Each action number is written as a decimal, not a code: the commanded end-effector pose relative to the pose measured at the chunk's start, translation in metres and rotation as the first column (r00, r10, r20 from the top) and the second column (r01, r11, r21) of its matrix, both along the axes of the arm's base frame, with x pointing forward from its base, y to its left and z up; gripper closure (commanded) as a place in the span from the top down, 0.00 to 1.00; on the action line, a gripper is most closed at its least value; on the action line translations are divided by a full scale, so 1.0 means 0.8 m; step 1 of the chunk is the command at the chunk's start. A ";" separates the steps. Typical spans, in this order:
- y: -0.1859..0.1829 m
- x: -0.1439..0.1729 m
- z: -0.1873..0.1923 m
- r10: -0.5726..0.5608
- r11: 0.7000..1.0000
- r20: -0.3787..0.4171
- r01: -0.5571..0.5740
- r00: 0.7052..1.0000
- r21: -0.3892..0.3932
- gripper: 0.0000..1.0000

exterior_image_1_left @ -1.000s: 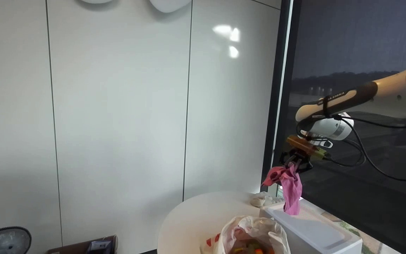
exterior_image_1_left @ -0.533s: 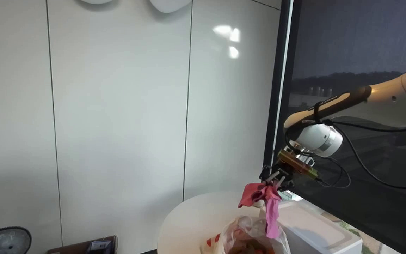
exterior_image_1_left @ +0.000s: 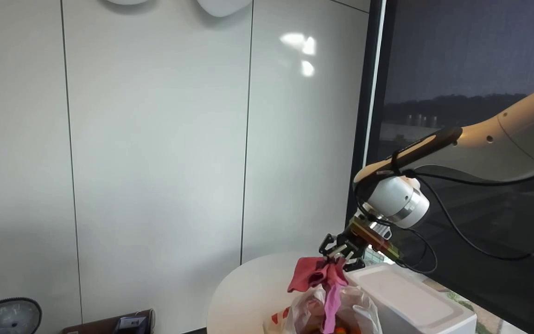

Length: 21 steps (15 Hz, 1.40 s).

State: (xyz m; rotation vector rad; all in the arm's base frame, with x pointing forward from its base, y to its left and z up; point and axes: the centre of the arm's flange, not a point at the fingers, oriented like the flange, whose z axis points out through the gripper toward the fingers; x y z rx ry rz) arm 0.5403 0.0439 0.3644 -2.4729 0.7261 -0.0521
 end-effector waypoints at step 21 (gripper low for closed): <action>-0.043 -0.008 -0.151 0.087 0.978 -0.172 -0.117 0.981 -0.172 0.04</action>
